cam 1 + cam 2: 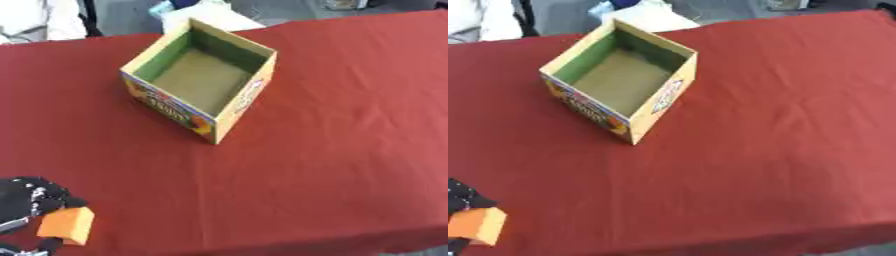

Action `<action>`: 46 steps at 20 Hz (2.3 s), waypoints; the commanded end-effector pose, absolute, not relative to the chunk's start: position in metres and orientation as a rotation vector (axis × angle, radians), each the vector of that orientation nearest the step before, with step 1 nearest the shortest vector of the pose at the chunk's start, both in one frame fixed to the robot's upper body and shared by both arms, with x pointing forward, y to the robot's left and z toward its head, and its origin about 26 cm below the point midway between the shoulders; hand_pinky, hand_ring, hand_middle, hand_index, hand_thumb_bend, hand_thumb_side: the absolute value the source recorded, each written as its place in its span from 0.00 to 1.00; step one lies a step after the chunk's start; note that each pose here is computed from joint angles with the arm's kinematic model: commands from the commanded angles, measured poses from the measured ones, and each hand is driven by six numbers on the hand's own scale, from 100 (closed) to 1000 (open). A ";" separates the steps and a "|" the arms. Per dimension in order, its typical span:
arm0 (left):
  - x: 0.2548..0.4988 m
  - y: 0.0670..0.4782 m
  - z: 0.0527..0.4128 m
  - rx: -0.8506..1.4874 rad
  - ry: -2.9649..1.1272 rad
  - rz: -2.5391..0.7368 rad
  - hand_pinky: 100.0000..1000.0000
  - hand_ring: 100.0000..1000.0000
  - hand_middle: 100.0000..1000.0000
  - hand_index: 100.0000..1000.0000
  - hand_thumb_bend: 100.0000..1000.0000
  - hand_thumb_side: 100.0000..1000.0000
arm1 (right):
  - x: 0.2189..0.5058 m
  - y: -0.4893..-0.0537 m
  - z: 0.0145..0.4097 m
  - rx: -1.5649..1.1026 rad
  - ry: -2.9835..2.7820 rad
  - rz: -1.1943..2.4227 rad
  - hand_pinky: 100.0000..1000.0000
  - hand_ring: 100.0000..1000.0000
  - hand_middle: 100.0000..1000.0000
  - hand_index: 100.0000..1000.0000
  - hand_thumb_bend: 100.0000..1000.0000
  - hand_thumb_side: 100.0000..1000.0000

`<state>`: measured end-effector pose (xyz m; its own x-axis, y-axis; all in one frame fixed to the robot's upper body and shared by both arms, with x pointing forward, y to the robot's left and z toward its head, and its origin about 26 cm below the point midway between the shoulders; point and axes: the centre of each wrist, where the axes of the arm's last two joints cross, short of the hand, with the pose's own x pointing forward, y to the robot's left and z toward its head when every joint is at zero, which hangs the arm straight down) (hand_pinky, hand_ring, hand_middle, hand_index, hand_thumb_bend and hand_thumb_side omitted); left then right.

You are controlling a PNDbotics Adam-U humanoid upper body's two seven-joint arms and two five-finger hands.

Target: Pick up objects on the table and place them in the box.

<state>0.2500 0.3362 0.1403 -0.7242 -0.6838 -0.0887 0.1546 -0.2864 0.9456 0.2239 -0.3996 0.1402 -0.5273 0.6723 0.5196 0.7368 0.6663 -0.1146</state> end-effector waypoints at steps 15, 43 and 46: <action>0.284 0.324 0.260 0.661 -1.942 -2.053 0.77 0.72 0.46 0.67 0.00 0.17 | 0.225 -0.401 0.152 -1.098 -2.389 -0.129 0.60 0.71 0.45 0.66 0.00 0.73; 0.429 0.203 0.375 0.496 -2.154 -2.090 0.74 0.68 0.46 0.66 0.00 0.16 | 0.242 -0.386 0.162 -0.965 -2.473 -0.168 0.59 0.72 0.44 0.66 0.00 0.74; 0.440 0.199 0.370 0.564 -2.155 -2.086 0.74 0.69 0.46 0.65 0.00 0.16 | 0.244 -0.383 0.164 -0.948 -2.484 -0.171 0.59 0.72 0.44 0.66 0.00 0.74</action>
